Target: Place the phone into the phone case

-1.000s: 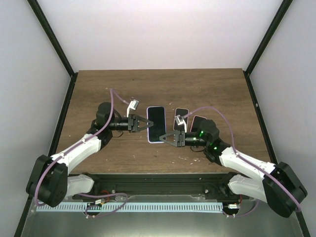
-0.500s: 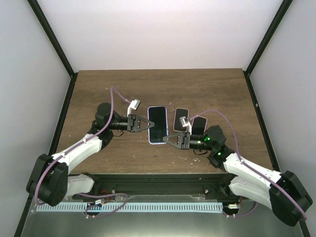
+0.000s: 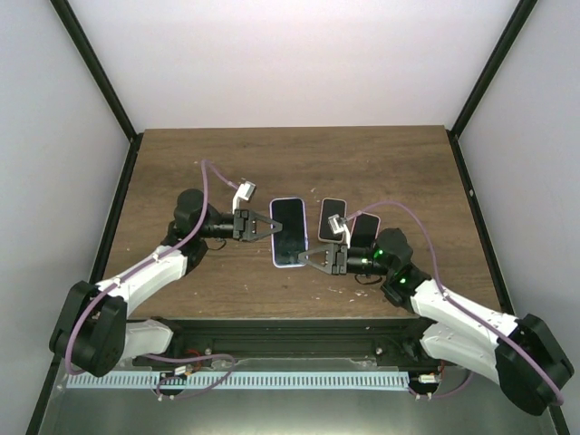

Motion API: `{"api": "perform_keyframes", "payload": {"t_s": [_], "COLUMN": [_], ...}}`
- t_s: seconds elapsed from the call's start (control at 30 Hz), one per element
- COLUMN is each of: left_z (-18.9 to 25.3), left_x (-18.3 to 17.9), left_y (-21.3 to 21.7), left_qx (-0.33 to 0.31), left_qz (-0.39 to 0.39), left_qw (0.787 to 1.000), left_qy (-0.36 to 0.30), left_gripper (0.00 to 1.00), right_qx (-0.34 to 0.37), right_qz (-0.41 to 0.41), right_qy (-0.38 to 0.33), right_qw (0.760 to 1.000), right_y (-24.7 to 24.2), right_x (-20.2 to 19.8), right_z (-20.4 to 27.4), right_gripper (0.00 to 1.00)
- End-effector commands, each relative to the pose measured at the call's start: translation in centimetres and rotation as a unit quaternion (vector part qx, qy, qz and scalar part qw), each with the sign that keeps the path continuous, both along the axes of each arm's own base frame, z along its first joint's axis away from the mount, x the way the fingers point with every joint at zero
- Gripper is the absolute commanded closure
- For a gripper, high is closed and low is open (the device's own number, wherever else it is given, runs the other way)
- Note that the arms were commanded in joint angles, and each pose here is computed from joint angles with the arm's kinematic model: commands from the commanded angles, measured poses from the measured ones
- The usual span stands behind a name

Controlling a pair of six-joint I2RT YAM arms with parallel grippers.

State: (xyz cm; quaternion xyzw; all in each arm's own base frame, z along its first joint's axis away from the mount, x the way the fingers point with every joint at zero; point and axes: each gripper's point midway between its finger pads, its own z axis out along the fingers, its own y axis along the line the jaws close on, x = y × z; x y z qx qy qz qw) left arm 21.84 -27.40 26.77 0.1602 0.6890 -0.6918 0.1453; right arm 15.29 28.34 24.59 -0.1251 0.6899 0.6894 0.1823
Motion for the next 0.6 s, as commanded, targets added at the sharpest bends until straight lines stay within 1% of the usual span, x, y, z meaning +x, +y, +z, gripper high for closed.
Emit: {"api": "perform_keyframes", "payload": {"t_s": [0.0,0.07,0.13,0.3,0.4,0.43,0.57], "left_z": [1.2,1.5,1.8,2.9,2.9,2.8,2.8], "left_x": [-0.9,-1.4,-2.0,-3.5,-4.2,-4.5,-5.1], "left_y": [0.1,0.2,0.3,0.4,0.5,0.6,0.8], "left_qx": [-0.011,-0.014,-0.016,-0.025,-0.021,-0.02,-0.014], "left_qz": [-0.022,-0.032,-0.044,-0.075,-0.092,-0.096,-0.108], "left_qw": [0.999,0.998,0.997,0.994,0.992,0.992,0.991], "left_qy": [-0.041,-0.049,-0.057,-0.076,-0.081,-0.084,-0.083], "left_gripper": [0.89,0.89,0.89,0.9,0.9,0.9,0.89], "right_qx": [0.006,0.003,0.001,-0.011,-0.016,-0.014,-0.005], "right_qz": [-0.02,-0.033,-0.044,-0.062,-0.073,-0.075,-0.081], "right_qy": [-0.074,-0.081,-0.085,-0.082,-0.086,-0.087,-0.087], "right_qw": [0.997,0.996,0.995,0.995,0.994,0.993,0.993], "right_y": [-0.1,-0.4,-0.6,-0.5,-0.3,-0.2,-0.2], "right_x": [0.4,0.6,0.8,1.8,2.5,2.7,3.5], "right_z": [3.8,4.3,4.9,5.4,6.1,6.5,7.4], "right_gripper": [0.72,0.64,0.52,0.38,0.37,0.4,0.58]}}
